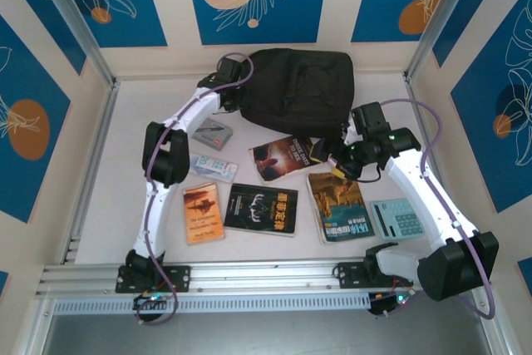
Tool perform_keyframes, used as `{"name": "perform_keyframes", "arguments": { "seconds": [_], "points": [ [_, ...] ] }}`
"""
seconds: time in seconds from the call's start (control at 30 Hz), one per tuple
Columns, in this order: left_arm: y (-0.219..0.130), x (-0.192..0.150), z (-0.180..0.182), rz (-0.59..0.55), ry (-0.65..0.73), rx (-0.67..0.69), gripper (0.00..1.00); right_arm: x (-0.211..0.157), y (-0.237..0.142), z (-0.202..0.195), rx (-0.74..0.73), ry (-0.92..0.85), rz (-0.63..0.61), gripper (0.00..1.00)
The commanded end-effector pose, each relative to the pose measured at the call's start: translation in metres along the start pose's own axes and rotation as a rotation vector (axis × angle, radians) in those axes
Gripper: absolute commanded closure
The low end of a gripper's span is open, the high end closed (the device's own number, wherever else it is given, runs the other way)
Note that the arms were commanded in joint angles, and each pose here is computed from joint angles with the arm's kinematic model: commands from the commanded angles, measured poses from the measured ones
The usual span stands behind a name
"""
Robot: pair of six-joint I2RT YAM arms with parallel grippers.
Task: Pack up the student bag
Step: Pick up the student bag from the top-center of the table, then place the student bag at the center of the table.
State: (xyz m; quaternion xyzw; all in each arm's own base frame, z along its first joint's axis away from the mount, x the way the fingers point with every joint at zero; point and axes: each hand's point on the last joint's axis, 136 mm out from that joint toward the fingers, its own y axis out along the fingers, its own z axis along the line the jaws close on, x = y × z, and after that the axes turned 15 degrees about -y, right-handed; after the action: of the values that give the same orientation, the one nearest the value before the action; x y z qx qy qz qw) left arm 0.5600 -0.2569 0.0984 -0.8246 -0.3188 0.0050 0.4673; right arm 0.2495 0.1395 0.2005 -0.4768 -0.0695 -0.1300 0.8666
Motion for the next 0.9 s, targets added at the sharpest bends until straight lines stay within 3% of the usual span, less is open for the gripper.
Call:
{"name": "perform_keyframes", "arguments": {
  "seconds": [0.0,0.17,0.3,0.47,0.7,0.87],
  "points": [
    [-0.036,-0.005,-0.033,0.017,-0.052,-0.113,0.9,0.004,-0.003,0.003,0.021,0.003,-0.026,0.27],
    [-0.075,-0.004,-0.059,0.02,-0.206,-0.203,1.0,0.015,-0.006,-0.005,-0.022,0.044,-0.053,0.31],
    [-0.113,-0.004,-0.069,0.029,-0.386,-0.242,1.0,0.028,-0.018,-0.021,-0.096,0.126,-0.103,0.36],
    [-0.156,-0.011,-0.08,0.03,-0.498,-0.312,1.0,0.046,-0.043,-0.023,-0.089,0.2,-0.19,0.41],
    [-0.208,-0.04,-0.055,0.056,-0.581,-0.315,1.0,0.042,-0.064,-0.027,-0.112,0.264,-0.232,0.35],
    [-0.242,-0.068,-0.021,0.059,-0.562,-0.286,1.0,0.03,-0.066,-0.024,-0.104,0.252,-0.22,0.34]
  ]
}}
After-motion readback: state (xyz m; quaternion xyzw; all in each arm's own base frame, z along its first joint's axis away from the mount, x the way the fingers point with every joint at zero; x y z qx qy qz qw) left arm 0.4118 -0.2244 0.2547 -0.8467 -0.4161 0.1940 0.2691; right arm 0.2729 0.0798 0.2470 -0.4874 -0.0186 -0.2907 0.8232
